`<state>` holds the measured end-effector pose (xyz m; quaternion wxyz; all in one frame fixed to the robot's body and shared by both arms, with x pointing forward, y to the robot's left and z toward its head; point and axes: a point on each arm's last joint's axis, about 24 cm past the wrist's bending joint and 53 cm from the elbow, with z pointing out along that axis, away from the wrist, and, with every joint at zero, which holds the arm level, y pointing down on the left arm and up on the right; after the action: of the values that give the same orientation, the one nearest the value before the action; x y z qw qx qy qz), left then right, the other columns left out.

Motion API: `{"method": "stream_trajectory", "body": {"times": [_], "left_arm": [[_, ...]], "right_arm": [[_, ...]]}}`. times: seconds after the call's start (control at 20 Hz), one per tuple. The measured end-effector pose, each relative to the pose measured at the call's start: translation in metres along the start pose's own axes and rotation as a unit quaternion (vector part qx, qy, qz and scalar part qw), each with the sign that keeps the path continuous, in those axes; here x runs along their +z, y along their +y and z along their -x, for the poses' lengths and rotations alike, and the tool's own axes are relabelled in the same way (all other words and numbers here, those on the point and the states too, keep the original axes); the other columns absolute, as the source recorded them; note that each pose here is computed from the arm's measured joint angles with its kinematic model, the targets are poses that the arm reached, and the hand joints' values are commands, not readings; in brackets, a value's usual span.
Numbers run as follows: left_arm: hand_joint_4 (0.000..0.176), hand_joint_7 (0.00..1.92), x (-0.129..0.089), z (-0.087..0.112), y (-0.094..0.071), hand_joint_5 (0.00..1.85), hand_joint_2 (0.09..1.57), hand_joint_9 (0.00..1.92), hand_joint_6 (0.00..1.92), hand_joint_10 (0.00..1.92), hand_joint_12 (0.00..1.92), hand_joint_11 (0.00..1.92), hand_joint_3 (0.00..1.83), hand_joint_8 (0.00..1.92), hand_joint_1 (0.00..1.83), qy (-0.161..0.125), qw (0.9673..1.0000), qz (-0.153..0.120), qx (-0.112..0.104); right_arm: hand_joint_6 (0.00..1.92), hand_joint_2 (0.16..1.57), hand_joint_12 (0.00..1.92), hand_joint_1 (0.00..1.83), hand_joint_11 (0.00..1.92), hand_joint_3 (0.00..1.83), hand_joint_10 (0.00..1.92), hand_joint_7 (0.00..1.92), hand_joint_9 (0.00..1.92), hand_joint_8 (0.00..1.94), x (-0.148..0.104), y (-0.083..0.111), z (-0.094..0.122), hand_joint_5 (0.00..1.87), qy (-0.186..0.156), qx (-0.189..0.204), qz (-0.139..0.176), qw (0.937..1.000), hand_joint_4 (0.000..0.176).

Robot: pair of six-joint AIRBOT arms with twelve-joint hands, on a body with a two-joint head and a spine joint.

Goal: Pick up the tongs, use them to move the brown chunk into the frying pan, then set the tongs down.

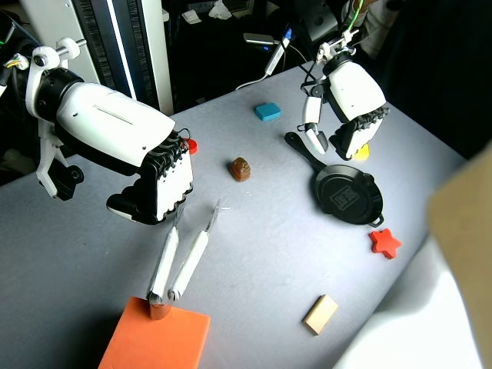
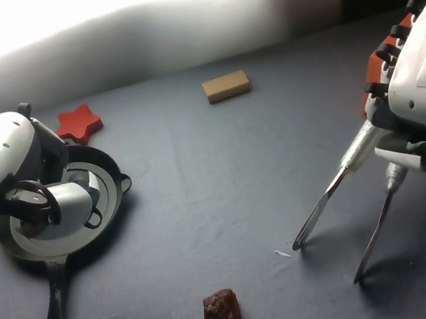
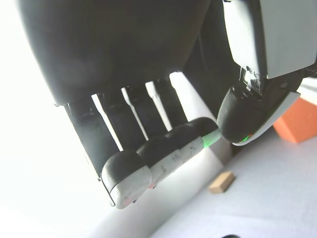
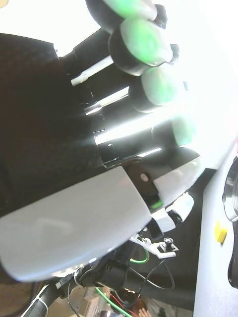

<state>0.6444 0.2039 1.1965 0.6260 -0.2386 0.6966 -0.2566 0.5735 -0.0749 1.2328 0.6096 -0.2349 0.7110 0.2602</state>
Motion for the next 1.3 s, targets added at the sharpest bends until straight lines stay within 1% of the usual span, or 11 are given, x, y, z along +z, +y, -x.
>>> {"method": "stream_trajectory", "body": {"times": [0.05, 0.1, 0.25, 0.5, 0.6, 0.7, 0.8, 0.95, 1.0, 1.1, 1.3], "left_arm": [[0.051, 0.14, 0.0, 0.0, 0.0, 0.09, 1.23, 0.12, 0.06, 0.1, 0.64, 0.0, 0.18, 0.05, 0.13, 0.001, 1.0, 0.0, 0.0], [0.053, 0.18, 0.0, -0.003, 0.002, 0.11, 1.31, 0.17, 0.01, 0.02, 0.66, 0.0, 0.02, 0.0, 0.16, 0.004, 1.0, 0.002, 0.001], [0.055, 0.16, 0.0, -0.001, 0.003, 0.1, 1.31, 0.16, 0.0, 0.0, 0.64, 0.0, 0.0, 0.0, 0.12, 0.002, 1.0, 0.0, 0.006], [0.022, 0.06, 0.003, 0.001, 0.007, 0.01, 1.26, 0.03, 0.0, 0.0, 0.34, 0.0, 0.0, 0.0, 0.0, -0.001, 0.9998, 0.002, 0.019], [0.018, 0.06, 0.003, 0.002, 0.01, 0.0, 1.24, 0.04, 0.0, 0.01, 0.32, 0.0, 0.0, 0.0, 0.0, -0.001, 0.9997, 0.008, 0.024], [0.016, 0.04, 0.004, 0.0, 0.01, 0.0, 1.24, 0.03, 0.0, 0.0, 0.28, 0.0, 0.0, 0.0, 0.0, 0.002, 0.9995, 0.009, 0.031], [0.019, 0.04, 0.005, -0.002, 0.011, 0.0, 1.24, 0.03, 0.0, 0.0, 0.25, 0.0, 0.0, 0.0, 0.0, 0.009, 0.9991, 0.009, 0.041], [0.014, 0.03, 0.006, -0.003, 0.015, 0.0, 1.25, 0.03, 0.0, 0.0, 0.23, 0.0, 0.0, 0.0, 0.0, 0.013, 0.999, 0.014, 0.041], [0.019, 0.04, 0.006, -0.004, 0.014, 0.0, 1.25, 0.03, 0.0, 0.0, 0.24, 0.0, 0.0, 0.0, 0.0, 0.015, 0.9989, 0.013, 0.043], [0.023, 0.06, 0.005, -0.006, 0.014, 0.01, 1.26, 0.05, 0.0, 0.0, 0.34, 0.0, 0.0, 0.0, 0.0, 0.019, 0.9986, 0.015, 0.047], [0.025, 0.04, 0.004, -0.007, 0.016, 0.0, 1.26, 0.03, 0.0, 0.0, 0.25, 0.0, 0.0, 0.0, 0.0, 0.021, 0.9983, 0.028, 0.046]], "right_arm": [[0.14, 1.05, 0.71, 0.32, 0.0, 0.17, 0.18, 0.24, 0.17, 0.07, 0.0, 0.0, 0.0, 0.15, 0.0, 0.0, 0.0, 1.0, 0.0], [0.03, 1.13, 0.69, 0.3, 0.0, 0.02, 0.04, 0.27, 0.22, 0.0, 0.0, 0.0, 0.0, 0.19, 0.0, -0.001, 0.0, 1.0, 0.0], [0.01, 1.15, 0.66, 0.27, 0.0, 0.0, 0.01, 0.27, 0.23, 0.0, 0.001, 0.002, 0.0, 0.22, 0.001, -0.004, 0.003, 1.0, 0.0], [0.0, 1.1, 0.57, 0.24, 0.0, 0.0, 0.0, 0.24, 0.22, 0.0, 0.016, -0.001, -0.003, 0.19, 0.036, 0.023, 0.03, 0.9987, 0.0], [0.0, 1.07, 0.46, 0.26, 0.0, 0.0, 0.0, 0.2, 0.17, 0.0, 0.02, -0.002, 0.0, 0.16, 0.038, 0.021, 0.036, 0.9984, 0.0], [0.0, 1.03, 0.4, 0.34, 0.0, 0.0, 0.0, 0.18, 0.15, 0.0, 0.026, 0.0, 0.005, 0.14, 0.041, 0.022, 0.046, 0.9979, 0.0], [0.0, 1.01, 0.35, 0.55, 0.0, 0.0, 0.0, 0.14, 0.12, 0.0, 0.029, 0.001, 0.001, 0.09, 0.052, 0.022, 0.052, 0.9971, 0.0], [0.0, 0.96, 0.02, 0.87, 0.0, 0.0, 0.0, 0.01, 0.01, 0.0, 0.032, -0.001, -0.01, 0.0, 0.076, 0.02, 0.058, 0.9952, 0.0], [0.0, 0.93, 0.0, 0.99, 0.0, 0.0, 0.0, 0.0, 0.0, 0.0, 0.033, -0.002, -0.01, 0.0, 0.077, 0.021, 0.058, 0.9952, 0.0], [0.0, 0.95, 0.0, 1.05, 0.0, 0.0, 0.0, 0.0, 0.0, 0.0, 0.037, -0.007, -0.015, 0.0, 0.083, 0.017, 0.056, 0.9948, 0.0], [0.0, 0.94, 0.0, 1.12, 0.0, 0.0, 0.0, 0.0, 0.0, 0.0, 0.043, -0.014, -0.025, 0.0, 0.091, -0.003, 0.051, 0.9945, 0.0]]}}
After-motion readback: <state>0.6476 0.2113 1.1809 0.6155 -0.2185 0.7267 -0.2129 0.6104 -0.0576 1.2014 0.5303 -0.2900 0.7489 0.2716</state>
